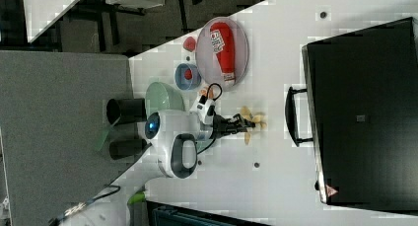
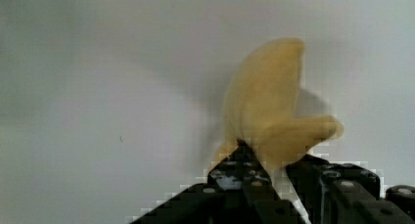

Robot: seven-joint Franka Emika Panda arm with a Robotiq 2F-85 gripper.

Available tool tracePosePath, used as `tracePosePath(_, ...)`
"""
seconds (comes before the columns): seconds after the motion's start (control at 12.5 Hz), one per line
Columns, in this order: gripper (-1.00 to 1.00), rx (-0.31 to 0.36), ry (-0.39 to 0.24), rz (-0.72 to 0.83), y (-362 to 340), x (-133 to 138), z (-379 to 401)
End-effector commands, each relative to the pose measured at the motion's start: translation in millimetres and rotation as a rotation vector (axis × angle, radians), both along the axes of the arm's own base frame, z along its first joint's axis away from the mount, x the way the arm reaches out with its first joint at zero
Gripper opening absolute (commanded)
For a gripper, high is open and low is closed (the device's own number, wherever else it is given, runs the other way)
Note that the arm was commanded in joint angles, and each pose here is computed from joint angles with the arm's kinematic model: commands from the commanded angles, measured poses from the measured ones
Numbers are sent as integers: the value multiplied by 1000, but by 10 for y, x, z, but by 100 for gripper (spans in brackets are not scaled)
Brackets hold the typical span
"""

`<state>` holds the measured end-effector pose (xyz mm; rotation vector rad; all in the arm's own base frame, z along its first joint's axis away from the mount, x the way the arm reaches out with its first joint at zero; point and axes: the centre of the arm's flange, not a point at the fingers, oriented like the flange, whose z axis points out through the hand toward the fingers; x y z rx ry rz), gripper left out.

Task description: Pick Banana and place it in mug.

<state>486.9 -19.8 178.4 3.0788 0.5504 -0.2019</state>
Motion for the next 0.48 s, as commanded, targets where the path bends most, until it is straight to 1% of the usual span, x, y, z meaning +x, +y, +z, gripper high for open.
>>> tracePosePath(0.08, -57, 2, -222, -39, -259, 284, 1530)
tracePosePath(0.24, -57, 6, -181, -61, -275, 204, 2079)
tracePosePath(0.48, -57, 1, -107, -173, -130, 84, 2801)
